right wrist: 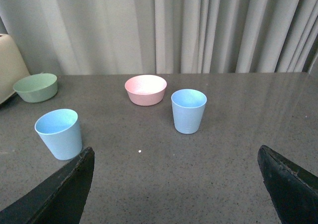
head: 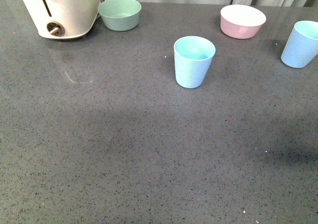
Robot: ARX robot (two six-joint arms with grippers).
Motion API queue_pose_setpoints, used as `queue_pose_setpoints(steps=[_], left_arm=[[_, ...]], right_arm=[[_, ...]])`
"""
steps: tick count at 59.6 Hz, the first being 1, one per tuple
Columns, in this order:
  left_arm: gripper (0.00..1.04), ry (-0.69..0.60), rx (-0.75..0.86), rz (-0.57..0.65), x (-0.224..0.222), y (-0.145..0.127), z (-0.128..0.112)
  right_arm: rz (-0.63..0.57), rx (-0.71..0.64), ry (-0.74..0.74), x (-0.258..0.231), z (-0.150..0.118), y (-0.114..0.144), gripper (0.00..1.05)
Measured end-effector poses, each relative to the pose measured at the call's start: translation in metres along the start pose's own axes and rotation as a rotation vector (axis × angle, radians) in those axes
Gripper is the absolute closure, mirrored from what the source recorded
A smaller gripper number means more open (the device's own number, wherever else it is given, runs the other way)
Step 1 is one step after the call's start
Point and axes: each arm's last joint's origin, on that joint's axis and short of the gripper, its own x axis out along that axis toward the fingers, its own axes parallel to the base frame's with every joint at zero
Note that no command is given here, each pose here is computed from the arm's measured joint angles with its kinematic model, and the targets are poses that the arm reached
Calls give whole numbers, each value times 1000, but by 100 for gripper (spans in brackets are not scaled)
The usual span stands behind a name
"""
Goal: Stack blue cups with both arms
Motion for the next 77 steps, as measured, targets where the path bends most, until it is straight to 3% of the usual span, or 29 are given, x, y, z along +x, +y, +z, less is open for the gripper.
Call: queue_pose_setpoints(steps=[5, 8, 11, 16, 21, 28, 35, 47, 77], left_arm=[[9, -89, -6, 23, -27, 38, 4], [21, -355, 71, 23, -57, 70, 3], [32, -536, 136, 4, -88, 94, -7], [46, -690, 179, 12, -119, 115, -27], [60, -711, 220, 10, -128, 128, -52], [83, -629, 256, 30, -122, 148, -91], [103, -629, 262, 29, -129, 157, -108], [103, -641, 264, 34, -144, 174, -139], [103, -644, 266, 32, -163, 191, -172]], right_arm=[[0, 0, 0, 0, 0, 0, 9], [0, 0, 0, 0, 0, 0, 9], [0, 0, 0, 0, 0, 0, 9], [0, 0, 0, 0, 0, 0, 9], [0, 0, 0, 0, 0, 0, 9], [0, 0, 0, 0, 0, 0, 9], [0, 0, 0, 0, 0, 0, 9], [0, 0, 0, 0, 0, 0, 9], [0, 0, 0, 0, 0, 0, 9]])
